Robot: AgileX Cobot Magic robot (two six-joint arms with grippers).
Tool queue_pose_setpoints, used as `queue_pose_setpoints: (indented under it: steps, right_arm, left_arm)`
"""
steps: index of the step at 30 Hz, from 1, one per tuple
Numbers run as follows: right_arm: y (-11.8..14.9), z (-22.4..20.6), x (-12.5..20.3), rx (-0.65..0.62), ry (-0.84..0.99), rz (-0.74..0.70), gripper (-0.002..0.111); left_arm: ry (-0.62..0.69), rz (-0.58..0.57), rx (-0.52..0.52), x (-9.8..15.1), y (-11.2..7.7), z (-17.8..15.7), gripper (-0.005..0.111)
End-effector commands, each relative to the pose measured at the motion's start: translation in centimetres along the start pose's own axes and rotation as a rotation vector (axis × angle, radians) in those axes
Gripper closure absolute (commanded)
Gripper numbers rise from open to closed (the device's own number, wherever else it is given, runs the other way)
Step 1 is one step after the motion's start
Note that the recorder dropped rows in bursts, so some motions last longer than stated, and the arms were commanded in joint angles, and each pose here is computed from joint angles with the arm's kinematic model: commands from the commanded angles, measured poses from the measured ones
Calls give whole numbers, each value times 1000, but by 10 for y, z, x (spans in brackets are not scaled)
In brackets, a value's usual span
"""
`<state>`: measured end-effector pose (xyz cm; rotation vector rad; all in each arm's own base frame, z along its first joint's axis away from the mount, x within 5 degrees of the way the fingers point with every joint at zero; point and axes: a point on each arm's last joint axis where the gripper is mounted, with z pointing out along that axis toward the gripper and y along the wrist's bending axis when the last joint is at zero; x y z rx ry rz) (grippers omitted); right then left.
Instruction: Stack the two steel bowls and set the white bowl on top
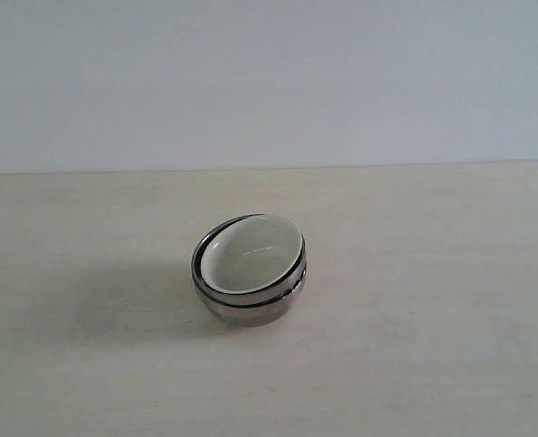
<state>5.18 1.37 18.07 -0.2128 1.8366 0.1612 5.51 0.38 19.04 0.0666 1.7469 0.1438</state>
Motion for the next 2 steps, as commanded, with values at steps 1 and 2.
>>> queue_pose_setpoints:
  steps: [1,2]
  right_arm:
    - [0,0,-1,7,-9,-3,108]
    - [0,0,-1,7,-9,-3,108]
  left_arm:
    - [-7,-16,1,0,0,0,103]
    - [-7,-16,1,0,0,0,103]
